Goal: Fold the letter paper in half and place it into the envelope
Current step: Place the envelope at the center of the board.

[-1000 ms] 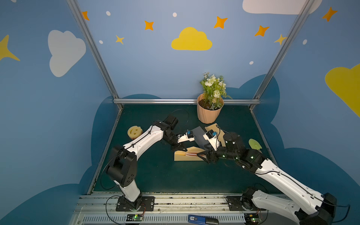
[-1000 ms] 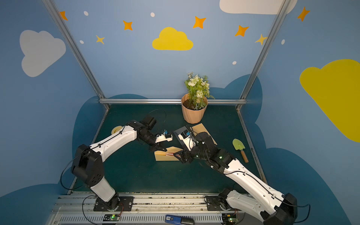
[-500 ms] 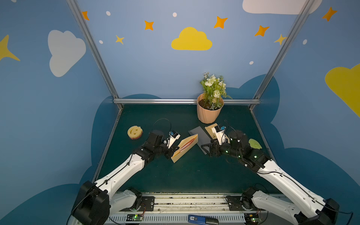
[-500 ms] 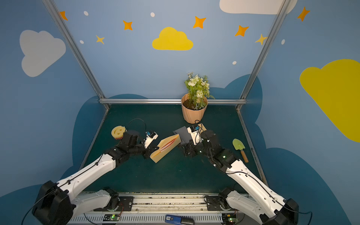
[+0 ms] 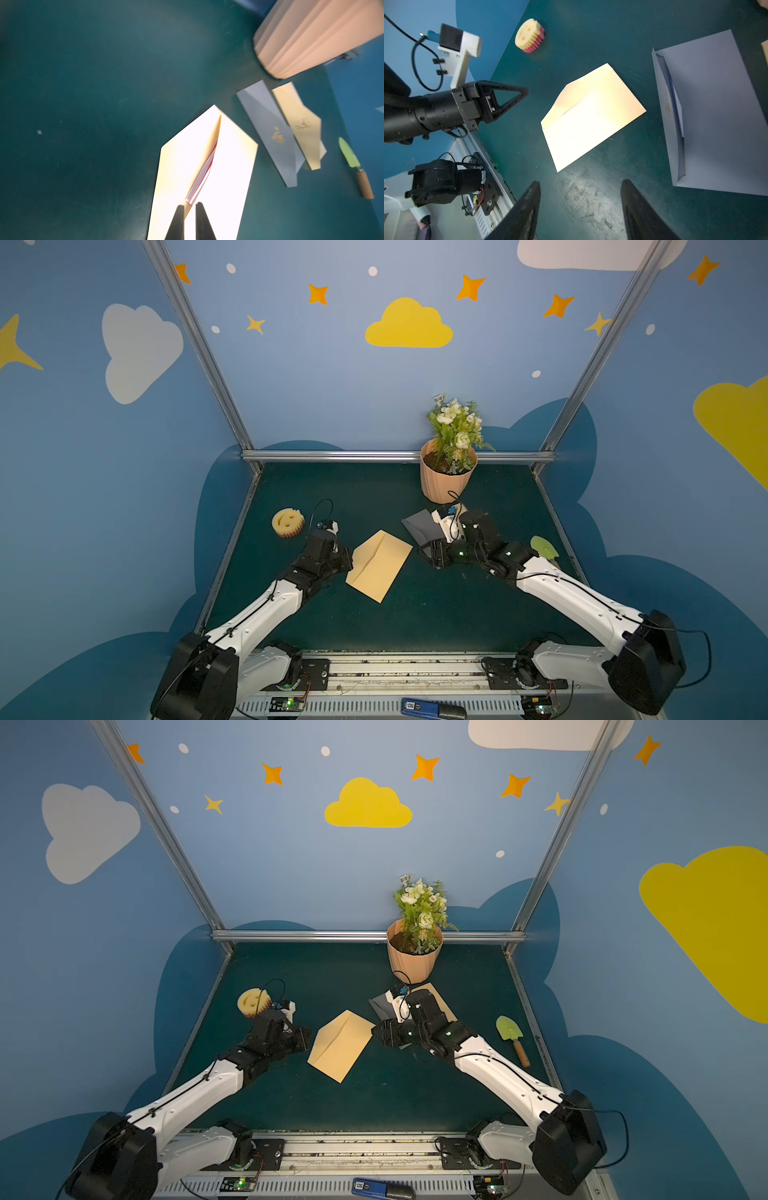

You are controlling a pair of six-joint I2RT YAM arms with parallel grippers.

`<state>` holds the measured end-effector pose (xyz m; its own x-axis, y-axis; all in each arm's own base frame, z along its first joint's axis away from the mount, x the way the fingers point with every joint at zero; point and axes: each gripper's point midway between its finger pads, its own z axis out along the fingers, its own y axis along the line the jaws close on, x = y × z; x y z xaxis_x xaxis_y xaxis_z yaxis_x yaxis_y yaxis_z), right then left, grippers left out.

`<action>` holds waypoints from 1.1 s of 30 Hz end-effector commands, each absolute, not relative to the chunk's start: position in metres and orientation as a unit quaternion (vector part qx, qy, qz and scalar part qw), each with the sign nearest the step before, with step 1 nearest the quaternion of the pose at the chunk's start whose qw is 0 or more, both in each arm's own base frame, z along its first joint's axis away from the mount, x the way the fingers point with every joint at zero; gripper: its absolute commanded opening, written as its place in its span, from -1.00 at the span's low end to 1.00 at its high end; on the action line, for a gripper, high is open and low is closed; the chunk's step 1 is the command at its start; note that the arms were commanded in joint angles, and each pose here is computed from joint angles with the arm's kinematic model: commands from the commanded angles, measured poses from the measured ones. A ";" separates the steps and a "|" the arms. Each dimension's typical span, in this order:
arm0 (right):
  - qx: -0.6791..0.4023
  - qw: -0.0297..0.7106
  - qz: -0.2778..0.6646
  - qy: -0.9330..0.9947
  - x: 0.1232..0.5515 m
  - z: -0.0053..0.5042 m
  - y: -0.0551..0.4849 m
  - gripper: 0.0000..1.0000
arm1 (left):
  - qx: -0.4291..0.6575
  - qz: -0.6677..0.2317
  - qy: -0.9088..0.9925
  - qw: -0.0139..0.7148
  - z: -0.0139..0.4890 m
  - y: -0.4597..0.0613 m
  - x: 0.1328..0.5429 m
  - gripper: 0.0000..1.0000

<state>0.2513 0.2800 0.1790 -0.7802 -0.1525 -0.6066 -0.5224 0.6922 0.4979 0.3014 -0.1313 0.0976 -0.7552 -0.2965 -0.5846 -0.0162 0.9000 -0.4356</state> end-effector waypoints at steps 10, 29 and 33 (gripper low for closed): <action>-0.195 0.205 0.340 0.897 0.280 0.123 0.341 -0.12 | -0.171 -0.191 0.927 0.274 0.060 -0.110 0.320 0.10; -0.184 0.126 0.297 0.929 0.296 0.033 0.360 -0.41 | -0.186 -0.272 0.926 0.183 0.016 -0.122 0.316 0.06; -0.185 0.119 0.293 0.930 0.295 0.026 0.359 -0.43 | -0.189 -0.274 0.928 0.167 0.006 -0.123 0.312 0.04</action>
<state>0.2938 0.3557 0.0310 -0.9034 -0.2648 -0.3372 -0.4106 0.7607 0.5027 0.3324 -0.1218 0.0305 -0.8404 -0.4532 -0.2971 -0.2150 0.7821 -0.5849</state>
